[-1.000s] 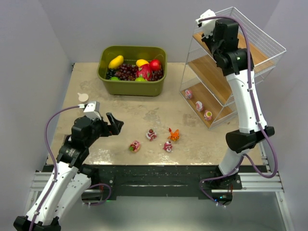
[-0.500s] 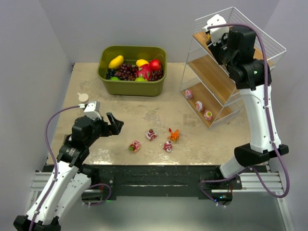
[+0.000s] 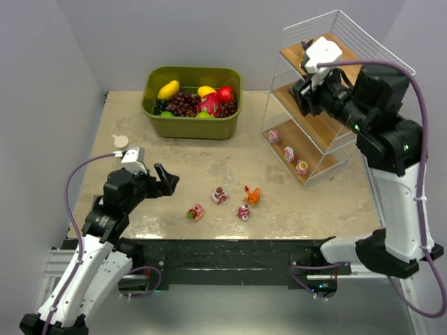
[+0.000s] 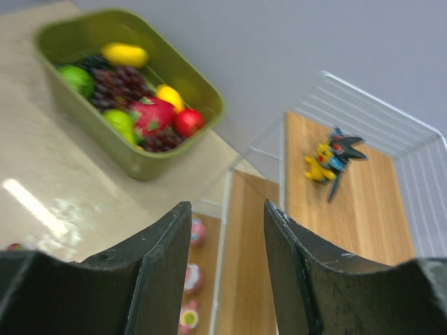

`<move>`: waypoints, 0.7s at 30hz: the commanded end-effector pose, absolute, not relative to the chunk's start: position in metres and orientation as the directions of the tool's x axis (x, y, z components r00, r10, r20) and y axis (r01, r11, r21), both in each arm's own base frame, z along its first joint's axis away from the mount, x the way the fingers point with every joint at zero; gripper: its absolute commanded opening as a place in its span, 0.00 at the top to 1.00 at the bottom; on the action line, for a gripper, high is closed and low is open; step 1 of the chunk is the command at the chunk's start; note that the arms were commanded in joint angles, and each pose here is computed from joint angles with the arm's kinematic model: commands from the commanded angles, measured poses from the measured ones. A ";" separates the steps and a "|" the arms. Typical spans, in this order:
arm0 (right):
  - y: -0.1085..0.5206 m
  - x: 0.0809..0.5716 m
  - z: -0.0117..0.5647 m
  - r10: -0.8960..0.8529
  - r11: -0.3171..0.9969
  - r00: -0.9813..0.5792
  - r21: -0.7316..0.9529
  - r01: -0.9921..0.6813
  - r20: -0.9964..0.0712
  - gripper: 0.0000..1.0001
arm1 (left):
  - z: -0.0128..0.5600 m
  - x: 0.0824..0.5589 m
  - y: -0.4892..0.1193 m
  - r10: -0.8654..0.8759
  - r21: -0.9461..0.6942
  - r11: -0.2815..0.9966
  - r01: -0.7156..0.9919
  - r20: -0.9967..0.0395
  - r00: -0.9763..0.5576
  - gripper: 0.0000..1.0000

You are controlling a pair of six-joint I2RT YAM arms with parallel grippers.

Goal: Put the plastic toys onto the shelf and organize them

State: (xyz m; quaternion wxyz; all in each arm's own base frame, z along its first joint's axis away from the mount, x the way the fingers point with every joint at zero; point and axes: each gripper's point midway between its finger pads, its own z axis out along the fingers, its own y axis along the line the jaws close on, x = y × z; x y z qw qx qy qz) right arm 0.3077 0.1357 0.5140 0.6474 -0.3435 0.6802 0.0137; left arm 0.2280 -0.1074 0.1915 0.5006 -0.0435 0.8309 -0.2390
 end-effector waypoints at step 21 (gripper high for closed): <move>0.227 0.254 0.229 -0.170 0.814 -0.494 0.162 -0.559 -0.853 0.57 | 0.197 0.229 -0.114 -0.313 -0.454 0.866 0.209 -0.819 -0.481 0.00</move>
